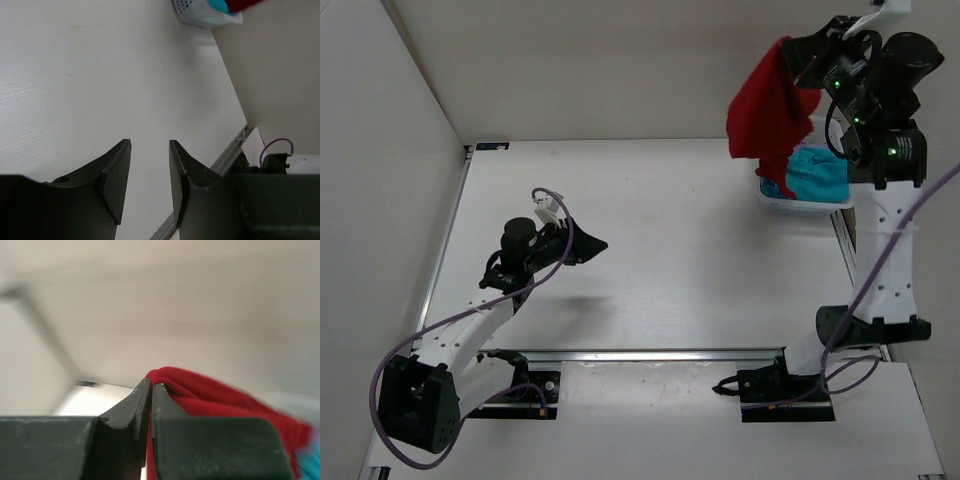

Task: Fold and stack the t-shirts
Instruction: Move the tshirt to the center of the board

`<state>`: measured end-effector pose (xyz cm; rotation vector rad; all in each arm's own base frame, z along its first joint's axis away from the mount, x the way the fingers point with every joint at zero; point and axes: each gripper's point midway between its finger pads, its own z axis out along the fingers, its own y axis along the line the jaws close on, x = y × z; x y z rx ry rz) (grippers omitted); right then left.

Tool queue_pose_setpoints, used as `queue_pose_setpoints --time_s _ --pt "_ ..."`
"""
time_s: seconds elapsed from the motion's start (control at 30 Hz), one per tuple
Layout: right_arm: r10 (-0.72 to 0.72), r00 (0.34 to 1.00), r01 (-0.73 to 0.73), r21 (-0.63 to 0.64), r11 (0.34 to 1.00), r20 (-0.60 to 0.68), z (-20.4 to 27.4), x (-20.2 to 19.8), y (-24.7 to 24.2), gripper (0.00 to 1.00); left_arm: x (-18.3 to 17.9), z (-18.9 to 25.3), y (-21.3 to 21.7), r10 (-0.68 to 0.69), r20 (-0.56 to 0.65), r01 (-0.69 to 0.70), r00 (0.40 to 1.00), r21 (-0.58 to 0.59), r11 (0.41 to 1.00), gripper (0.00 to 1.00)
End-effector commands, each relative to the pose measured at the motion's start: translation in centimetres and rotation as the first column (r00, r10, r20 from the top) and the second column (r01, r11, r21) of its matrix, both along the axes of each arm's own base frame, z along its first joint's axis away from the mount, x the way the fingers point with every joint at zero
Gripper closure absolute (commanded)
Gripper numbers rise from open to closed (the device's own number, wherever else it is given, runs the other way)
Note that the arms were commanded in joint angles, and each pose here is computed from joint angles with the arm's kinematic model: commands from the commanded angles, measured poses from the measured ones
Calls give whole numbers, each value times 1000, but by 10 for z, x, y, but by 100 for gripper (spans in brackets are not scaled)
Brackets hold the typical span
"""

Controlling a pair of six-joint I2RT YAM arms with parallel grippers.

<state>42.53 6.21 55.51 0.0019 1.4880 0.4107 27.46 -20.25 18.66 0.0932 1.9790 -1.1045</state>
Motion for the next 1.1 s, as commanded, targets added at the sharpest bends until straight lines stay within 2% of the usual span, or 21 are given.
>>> queue_pose_setpoints --time_s 0.0,0.07,0.27,0.37,0.43,0.5,0.53,0.57,0.6,0.67,0.7,0.73,0.77,0.83,0.87,0.9,0.93,0.97,1.0,1.03,1.07 --pt "362 915 -375 44 926 179 62 -60 72 100 7 18 16 54 18 -54 998 -34 998 53" --pt "543 803 -570 48 821 245 82 -96 105 100 12 12 32 111 0 -111 994 -30 993 52" --pt "718 622 -766 49 641 314 104 -133 143 100 22 7 63 226 -31 -227 974 -28 973 52" --pt "705 660 -742 81 665 258 78 -111 144 100 26 10 73 255 -49 -258 966 -54 965 52" --pt "711 691 -722 186 667 129 15 -75 142 100 28 9 79 281 -55 -284 958 -68 956 52" --pt "725 681 -725 226 651 97 -30 -63 136 100 32 9 85 305 -60 -309 951 -68 949 52" --pt "703 711 -668 317 673 5 -83 -42 132 100 33 11 86 311 -61 -315 949 -73 946 52" --pt "670 742 -623 344 703 -26 -108 -25 127 100 34 10 87 321 -63 -325 945 -72 943 52" --pt "652 748 -564 399 723 -125 -162 -7 126 100 35 9 89 330 -60 -334 942 -65 940 52" --pt "539 786 -419 379 825 -305 -220 36 114 95 37 0 88 351 -54 -352 935 -11 936 51" --pt "507 784 -384 363 849 -357 -234 47 108 91 35 -5 84 350 -49 -349 936 19 937 51" --pt "458 776 -328 344 880 -433 -251 62 97 78 29 -10 73 310 -32 -308 950 70 949 50" --pt "430 767 -290 340 895 -477 -261 67 91 70 22 -21 66 314 -47 -306 948 133 943 49" --pt "398 800 -292 287 912 -450 -240 69 90 61 15 -40 65 333 -22 -316 943 262 912 49" --pt "348 828 -269 233 935 -441 -234 66 89 56 5 -58 56 308 -55 -277 950 309 910 49" --pt "317 835 -249 204 947 -451 -236 64 86 54 0 -62 52 291 -63 -258 955 316 913 49" --pt "273 848 -241 129 962 -454 -234 51 90 54 -12 -88 52 277 -119 -220 953 353 909 48" --pt "209 844 -187 94 978 -494 -254 50 83 54 -16 -94 51 271 -135 -209 953 354 912 48" --pt "183 846 -174 66 983 -500 -257 42 83 56 -24 -111 56 285 -164 -208 944 374 904 47" --pt "179 817 -175 59 983 -548 -283 30 85 60 -31 -122 59 292 -184 -205 938 384 900 46" --pt "153 797 -154 49 987 -584 -305 17 80 68 -31 -123 61 304 -186 -217 935 377 900 45"
